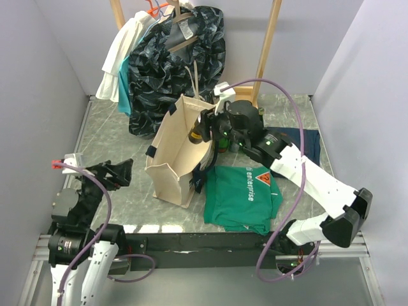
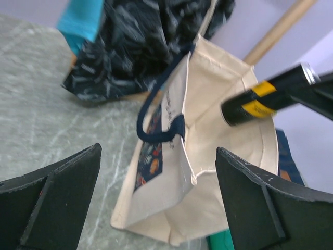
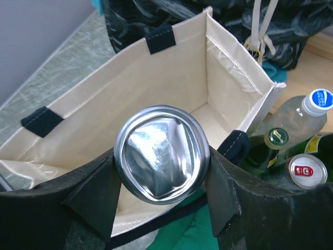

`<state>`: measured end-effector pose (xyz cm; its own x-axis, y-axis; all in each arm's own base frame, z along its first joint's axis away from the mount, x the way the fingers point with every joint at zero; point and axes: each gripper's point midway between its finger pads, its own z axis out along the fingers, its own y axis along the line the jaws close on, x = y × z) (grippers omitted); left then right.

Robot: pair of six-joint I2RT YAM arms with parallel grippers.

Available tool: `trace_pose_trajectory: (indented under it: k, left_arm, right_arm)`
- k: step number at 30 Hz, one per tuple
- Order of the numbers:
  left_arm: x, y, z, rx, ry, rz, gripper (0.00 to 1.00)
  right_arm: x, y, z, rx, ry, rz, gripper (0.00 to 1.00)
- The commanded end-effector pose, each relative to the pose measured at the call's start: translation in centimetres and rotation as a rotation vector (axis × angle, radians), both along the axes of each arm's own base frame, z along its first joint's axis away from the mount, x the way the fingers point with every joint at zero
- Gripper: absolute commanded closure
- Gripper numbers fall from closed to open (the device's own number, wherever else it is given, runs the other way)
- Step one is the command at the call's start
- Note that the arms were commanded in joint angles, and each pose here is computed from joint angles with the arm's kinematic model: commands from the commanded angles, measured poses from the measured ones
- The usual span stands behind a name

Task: Take the beverage out of the canvas bag
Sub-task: Place the drink at the center of the board.

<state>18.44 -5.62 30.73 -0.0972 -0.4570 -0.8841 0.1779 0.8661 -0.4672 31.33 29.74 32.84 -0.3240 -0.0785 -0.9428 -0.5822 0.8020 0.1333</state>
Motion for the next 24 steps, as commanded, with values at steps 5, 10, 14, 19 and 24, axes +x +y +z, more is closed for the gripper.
trace_pose_trajectory:
  k: [5,10,14,19,24]
  left_arm:
    - [3.0,1.5,1.8,0.013,-0.047,0.099,0.03]
    - [6.2,-0.2,-1.2,0.013,0.106,0.021,0.04]
    - [7.3,-0.4,-3.2,0.025,0.221,0.015,0.02]
    - [7.1,-1.0,-3.1,0.04,0.195,-0.031,0.04]
    - [7.2,-2.5,-3.4,0.025,0.199,-0.121,0.04]
  right_arm:
    - [-1.3,0.4,8.6,0.183,-0.205,0.068,1.0]
    - [-1.7,0.1,9.3,0.168,-0.228,0.079,1.0]
    - [-1.8,-0.3,9.2,0.143,-0.238,0.081,1.0]
    - [-1.9,-0.9,8.9,0.113,-0.234,0.072,1.0]
    - [-2.5,-1.3,9.4,0.092,-0.24,0.086,1.0]
